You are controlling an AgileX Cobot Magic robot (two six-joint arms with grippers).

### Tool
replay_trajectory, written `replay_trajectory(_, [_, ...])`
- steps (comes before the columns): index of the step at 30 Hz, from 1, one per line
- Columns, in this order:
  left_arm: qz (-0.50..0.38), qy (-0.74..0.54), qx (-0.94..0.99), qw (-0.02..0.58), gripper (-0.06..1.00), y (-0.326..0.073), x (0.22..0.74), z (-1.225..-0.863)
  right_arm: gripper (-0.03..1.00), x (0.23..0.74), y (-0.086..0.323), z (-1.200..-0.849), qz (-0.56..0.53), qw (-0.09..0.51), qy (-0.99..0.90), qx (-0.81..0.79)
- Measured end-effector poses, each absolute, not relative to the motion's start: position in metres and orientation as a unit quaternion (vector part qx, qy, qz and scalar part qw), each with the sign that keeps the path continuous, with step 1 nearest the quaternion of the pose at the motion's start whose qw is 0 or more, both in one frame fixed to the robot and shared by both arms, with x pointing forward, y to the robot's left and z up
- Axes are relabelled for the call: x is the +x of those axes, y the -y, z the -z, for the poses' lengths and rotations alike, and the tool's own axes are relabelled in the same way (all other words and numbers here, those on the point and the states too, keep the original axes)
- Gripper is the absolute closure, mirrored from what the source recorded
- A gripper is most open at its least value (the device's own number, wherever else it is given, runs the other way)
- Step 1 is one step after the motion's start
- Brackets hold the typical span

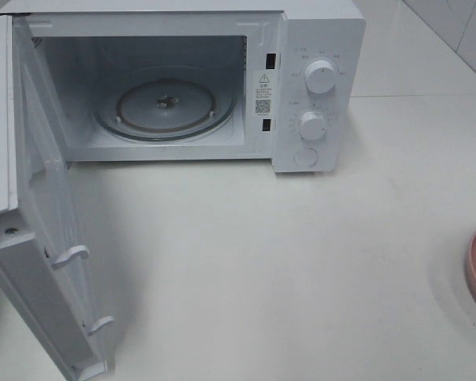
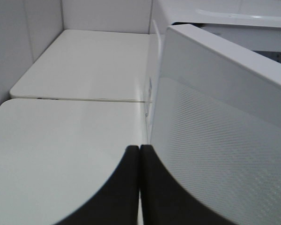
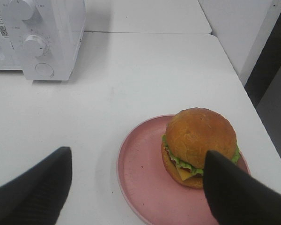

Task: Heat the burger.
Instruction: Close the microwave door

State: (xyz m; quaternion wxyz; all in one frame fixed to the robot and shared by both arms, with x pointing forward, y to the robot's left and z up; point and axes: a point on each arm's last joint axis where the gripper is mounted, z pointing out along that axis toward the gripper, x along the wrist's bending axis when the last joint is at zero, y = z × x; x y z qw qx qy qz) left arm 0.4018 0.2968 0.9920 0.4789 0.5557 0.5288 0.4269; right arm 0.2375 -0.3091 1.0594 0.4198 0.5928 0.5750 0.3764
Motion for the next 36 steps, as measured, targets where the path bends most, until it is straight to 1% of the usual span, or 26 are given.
replay_trajectory(4, [-0.407, -0.489, 0.582, 0.507, 0.94, -0.287, 0.411, -0.987, 0.24, 0.237, 0.309, -1.059, -0.376, 0.420, -0.575, 0.593])
replay_trajectory(11, [-0.372, -0.457, 0.614, 0.525, 0.94, -0.277, 0.420, -0.974, 0.24, 0.237, 0.309, -1.059, -0.376, 0.420, -0.575, 0.593])
replay_trajectory(13, [-0.356, -0.441, 0.624, 0.539, 0.94, -0.272, 0.424, -0.968, 0.24, 0.237, 0.309, -1.059, -0.376, 0.420, -0.575, 0.593])
replay_trajectory(19, [-0.321, -0.427, 0.643, 0.549, 0.94, -0.262, 0.428, -0.957, 0.24, 0.237, 0.309, -1.059, -0.376, 0.420, -0.575, 0.593])
replay_trajectory(24, [-0.281, -0.408, 0.671, 0.551, 0.94, -0.242, 0.434, -0.948, 0.24, 0.237, 0.309, -1.059, -0.376, 0.420, -0.575, 0.593])
replay_trajectory(25, [-0.265, -0.392, 0.685, 0.553, 0.94, -0.232, 0.436, -0.945, 0.24, 0.237, 0.309, -1.059, -0.376, 0.420, -0.575, 0.593])
replay_trajectory(34, [-0.254, -0.379, 0.687, 0.566, 0.94, -0.207, 0.448, -0.943, 0.24, 0.237, 0.309, -1.059, -0.376, 0.420, -0.575, 0.593])
replay_trajectory(36, [-0.262, -0.383, 0.674, 0.575, 0.94, -0.194, 0.456, -0.947, 0.24, 0.237, 0.309, -1.059, -0.376, 0.420, -0.575, 0.593])
